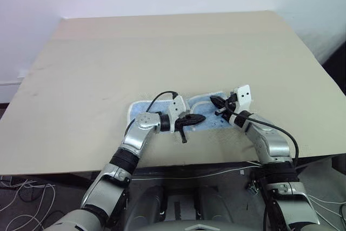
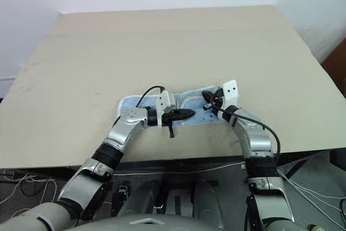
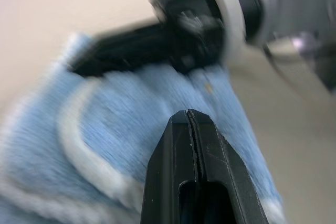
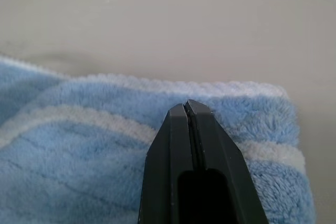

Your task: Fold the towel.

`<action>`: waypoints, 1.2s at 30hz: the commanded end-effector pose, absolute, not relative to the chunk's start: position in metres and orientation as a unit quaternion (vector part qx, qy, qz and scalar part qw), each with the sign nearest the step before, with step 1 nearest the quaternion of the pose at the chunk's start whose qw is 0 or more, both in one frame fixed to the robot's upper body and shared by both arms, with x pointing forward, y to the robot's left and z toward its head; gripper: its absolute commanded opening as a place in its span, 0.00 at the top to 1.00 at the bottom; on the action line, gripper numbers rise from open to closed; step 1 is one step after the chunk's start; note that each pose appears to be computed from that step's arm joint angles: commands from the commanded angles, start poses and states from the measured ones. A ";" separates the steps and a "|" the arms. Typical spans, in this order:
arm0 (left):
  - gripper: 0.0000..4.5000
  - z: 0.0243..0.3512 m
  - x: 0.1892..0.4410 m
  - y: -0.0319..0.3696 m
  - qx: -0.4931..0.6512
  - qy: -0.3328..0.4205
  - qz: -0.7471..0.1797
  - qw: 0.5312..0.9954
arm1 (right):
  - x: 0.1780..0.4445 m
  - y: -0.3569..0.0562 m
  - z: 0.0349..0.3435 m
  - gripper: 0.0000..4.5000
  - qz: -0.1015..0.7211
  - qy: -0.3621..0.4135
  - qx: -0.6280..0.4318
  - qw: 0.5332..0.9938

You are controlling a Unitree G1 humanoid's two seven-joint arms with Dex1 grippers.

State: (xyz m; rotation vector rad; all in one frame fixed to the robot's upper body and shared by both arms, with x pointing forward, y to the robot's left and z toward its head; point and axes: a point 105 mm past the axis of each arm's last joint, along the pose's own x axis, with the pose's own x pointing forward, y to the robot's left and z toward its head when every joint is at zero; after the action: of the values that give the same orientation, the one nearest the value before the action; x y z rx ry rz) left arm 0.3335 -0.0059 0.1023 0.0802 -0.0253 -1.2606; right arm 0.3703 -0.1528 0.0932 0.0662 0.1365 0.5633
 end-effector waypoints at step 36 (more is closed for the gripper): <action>0.00 0.157 0.282 0.219 -0.256 0.215 -0.238 0.912 | 0.357 -0.106 0.181 0.00 0.526 -0.004 -0.106 0.844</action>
State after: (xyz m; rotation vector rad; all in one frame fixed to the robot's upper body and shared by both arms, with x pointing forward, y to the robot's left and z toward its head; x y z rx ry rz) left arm 0.2927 0.2223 0.1478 -0.5202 0.4729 -0.4610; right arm 0.3572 -0.1097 0.1679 -0.1972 0.0480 1.0974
